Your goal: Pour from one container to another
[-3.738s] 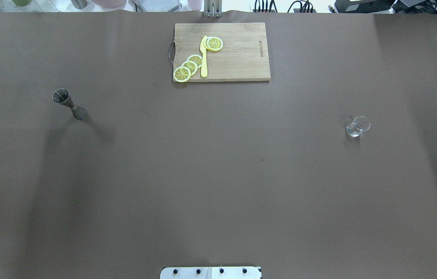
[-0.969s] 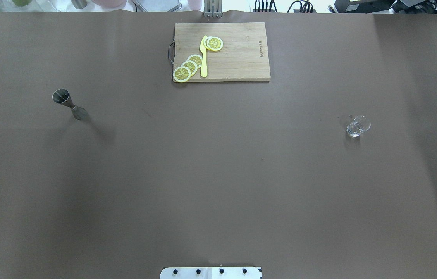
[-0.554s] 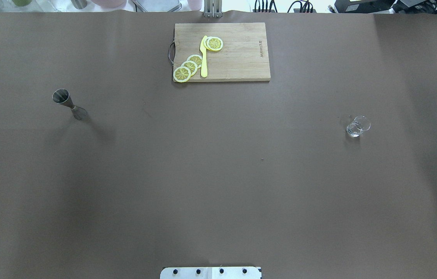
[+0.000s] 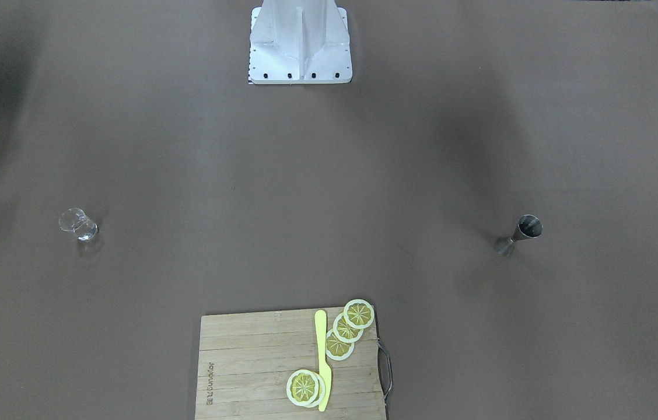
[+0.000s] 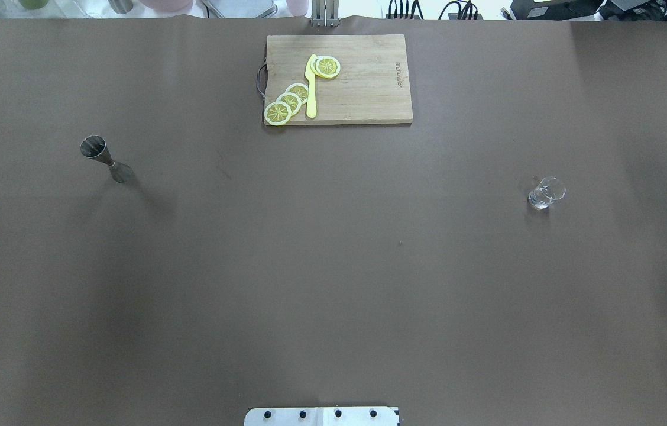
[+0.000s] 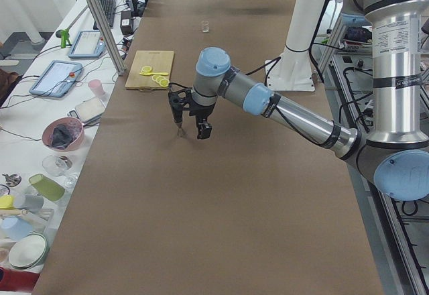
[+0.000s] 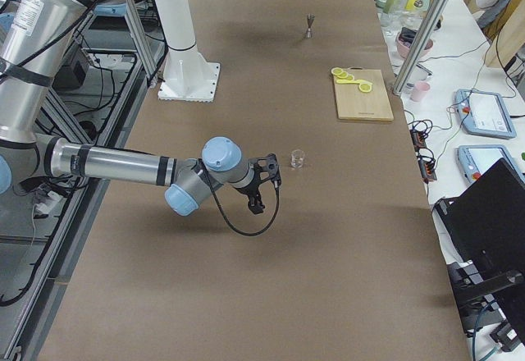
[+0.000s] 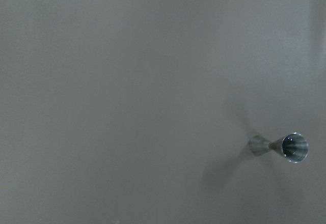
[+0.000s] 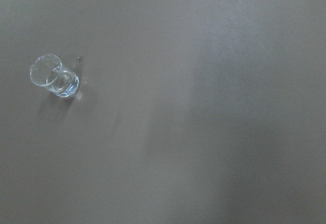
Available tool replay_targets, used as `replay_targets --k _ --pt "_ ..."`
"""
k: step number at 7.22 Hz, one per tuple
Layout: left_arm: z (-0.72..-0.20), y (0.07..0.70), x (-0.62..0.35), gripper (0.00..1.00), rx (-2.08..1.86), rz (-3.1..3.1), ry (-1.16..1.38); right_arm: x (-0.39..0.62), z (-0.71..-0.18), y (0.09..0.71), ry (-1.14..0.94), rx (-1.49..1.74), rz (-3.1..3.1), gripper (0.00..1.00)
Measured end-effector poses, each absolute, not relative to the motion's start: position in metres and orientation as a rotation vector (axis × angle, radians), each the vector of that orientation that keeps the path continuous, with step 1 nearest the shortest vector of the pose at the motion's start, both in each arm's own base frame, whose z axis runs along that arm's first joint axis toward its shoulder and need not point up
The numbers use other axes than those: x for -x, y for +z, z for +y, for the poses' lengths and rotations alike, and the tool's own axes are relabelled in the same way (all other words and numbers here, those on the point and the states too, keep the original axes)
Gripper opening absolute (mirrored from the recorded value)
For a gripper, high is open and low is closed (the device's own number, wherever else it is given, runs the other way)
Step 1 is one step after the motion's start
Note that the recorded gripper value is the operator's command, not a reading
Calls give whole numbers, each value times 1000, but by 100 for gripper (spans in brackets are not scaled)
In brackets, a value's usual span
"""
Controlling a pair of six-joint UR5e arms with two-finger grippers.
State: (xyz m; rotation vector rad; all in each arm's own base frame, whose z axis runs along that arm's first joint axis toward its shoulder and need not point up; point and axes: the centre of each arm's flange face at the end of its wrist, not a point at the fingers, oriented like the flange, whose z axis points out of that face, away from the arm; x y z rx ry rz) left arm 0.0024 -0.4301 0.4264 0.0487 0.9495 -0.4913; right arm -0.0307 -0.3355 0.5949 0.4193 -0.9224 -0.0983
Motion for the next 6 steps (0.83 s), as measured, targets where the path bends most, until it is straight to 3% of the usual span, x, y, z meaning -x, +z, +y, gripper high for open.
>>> replay_targets --k 6 --pt "-429 388 -128 97 -87 1012 -591 75 -348 583 -350 -688 -885 100"
